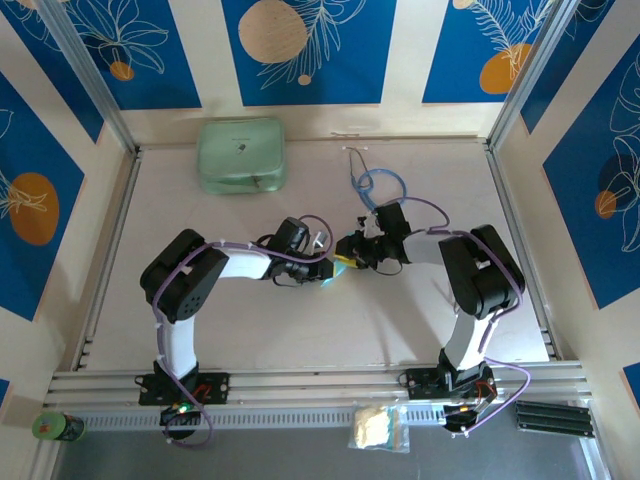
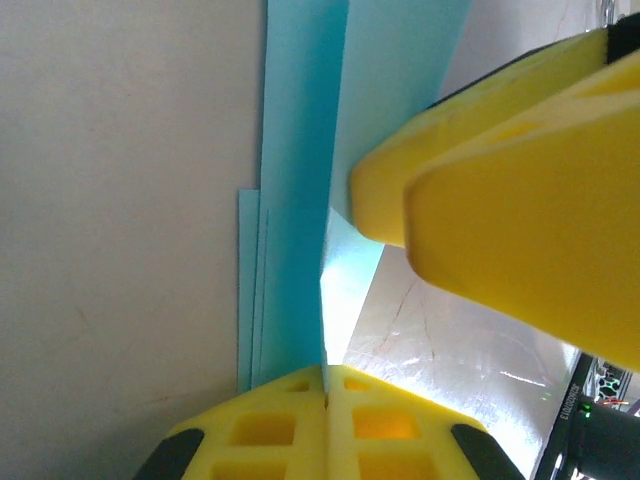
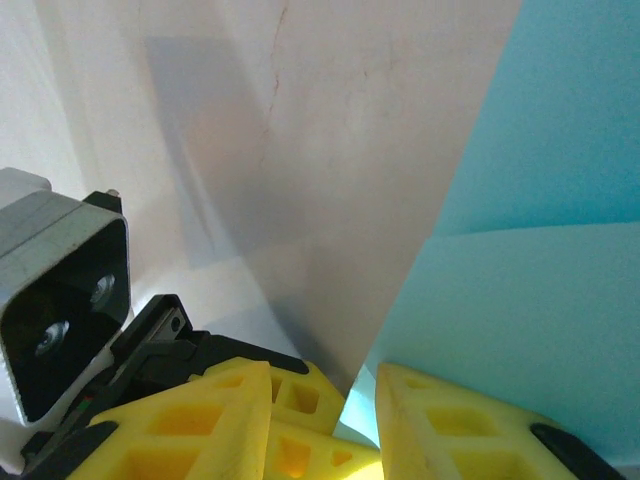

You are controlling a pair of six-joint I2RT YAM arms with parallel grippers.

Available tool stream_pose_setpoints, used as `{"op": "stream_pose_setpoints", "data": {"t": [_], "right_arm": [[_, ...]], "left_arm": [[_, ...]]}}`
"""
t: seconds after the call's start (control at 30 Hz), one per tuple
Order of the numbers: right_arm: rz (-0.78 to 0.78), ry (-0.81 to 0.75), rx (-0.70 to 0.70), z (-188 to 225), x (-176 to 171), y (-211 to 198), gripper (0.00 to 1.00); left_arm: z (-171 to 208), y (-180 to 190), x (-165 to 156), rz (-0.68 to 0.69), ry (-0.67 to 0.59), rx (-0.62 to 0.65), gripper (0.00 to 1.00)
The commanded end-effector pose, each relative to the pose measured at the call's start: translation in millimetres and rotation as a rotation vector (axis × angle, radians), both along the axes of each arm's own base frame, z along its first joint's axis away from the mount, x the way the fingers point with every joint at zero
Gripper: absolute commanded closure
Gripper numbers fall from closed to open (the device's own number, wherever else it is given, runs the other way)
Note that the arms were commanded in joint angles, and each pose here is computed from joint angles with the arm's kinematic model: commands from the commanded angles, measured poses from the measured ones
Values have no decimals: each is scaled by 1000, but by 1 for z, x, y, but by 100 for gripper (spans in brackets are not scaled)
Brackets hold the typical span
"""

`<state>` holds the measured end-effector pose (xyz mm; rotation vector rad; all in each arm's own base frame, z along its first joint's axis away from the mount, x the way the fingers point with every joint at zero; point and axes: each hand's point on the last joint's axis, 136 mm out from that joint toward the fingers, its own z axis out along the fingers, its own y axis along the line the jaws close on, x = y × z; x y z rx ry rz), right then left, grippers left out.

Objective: Fold a paper plane with a square sheet of paper (pick it up from the middle)

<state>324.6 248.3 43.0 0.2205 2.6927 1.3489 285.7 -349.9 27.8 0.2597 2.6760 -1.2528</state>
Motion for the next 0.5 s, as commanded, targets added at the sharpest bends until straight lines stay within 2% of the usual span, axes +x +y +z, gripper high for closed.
{"op": "stream_pose_setpoints", "data": {"t": [0.0, 0.47], "right_arm": [[21, 13, -17, -6, -1, 3, 67], [8, 34, -78, -17, 1, -3, 68]], "left_arm": [[-13, 6, -3, 3, 32, 11, 93], [-23, 10, -5, 8, 55, 41, 90]]}}
